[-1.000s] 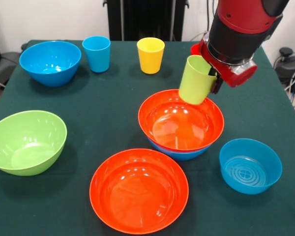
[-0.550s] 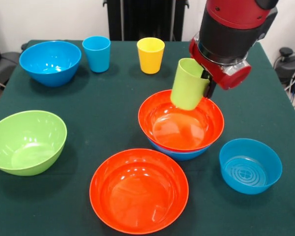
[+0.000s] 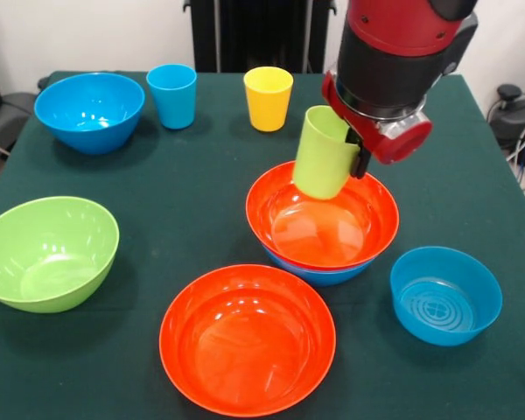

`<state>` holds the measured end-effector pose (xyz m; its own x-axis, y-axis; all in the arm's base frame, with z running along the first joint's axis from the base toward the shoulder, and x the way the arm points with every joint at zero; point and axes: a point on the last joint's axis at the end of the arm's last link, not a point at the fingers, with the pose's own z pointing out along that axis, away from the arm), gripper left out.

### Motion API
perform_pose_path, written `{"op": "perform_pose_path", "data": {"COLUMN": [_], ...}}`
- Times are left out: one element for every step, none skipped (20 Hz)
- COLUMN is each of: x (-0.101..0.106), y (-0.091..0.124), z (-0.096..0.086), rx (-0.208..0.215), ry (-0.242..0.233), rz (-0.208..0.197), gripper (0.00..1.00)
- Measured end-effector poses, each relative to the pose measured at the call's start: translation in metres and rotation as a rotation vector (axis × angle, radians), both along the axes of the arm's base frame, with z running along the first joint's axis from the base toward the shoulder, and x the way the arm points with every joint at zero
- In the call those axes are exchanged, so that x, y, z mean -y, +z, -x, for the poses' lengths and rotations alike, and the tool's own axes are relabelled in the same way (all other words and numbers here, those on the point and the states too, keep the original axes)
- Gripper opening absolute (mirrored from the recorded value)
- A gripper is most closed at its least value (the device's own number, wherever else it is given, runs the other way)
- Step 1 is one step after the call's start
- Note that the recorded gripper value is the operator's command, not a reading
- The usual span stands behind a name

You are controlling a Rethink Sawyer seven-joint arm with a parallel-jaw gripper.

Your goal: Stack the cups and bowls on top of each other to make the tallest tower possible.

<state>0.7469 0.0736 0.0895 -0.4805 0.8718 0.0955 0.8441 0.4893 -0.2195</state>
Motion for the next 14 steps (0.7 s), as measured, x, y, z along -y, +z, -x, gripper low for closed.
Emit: {"op": "perform_pose_path", "data": {"x": [0.002,0.004,0.006,0.007,0.010,0.011,0.012,0.013,0.013,0.013,0.012,0.012,0.011,0.009], "y": [-0.001,-0.002,-0.004,-0.006,-0.010,-0.012,-0.014,-0.016,-0.017,-0.018,-0.018,-0.019,-0.019,-0.019], "z": [0.001,0.002,0.003,0.005,0.007,0.010,0.011,0.012,0.013,0.014,0.014,0.014,0.015,0.016], "rx": [-0.007,-0.017,-0.030,-0.041,-0.059,-0.076,-0.087,-0.097,-0.104,-0.109,-0.112,-0.115,-0.117,-0.121], "ry": [-0.004,-0.008,-0.013,-0.017,-0.022,-0.027,-0.030,-0.032,-0.034,-0.036,-0.036,-0.036,-0.037,-0.036], "rz": [-0.004,-0.008,-0.013,-0.017,-0.022,-0.027,-0.032,-0.038,-0.044,-0.049,-0.051,-0.055,-0.057,-0.062], "gripper": [0.00,0.00,0.00,0.00,0.00,0.00,0.00,0.00,0.00,0.00,0.00,0.00,0.00,0.00]}}
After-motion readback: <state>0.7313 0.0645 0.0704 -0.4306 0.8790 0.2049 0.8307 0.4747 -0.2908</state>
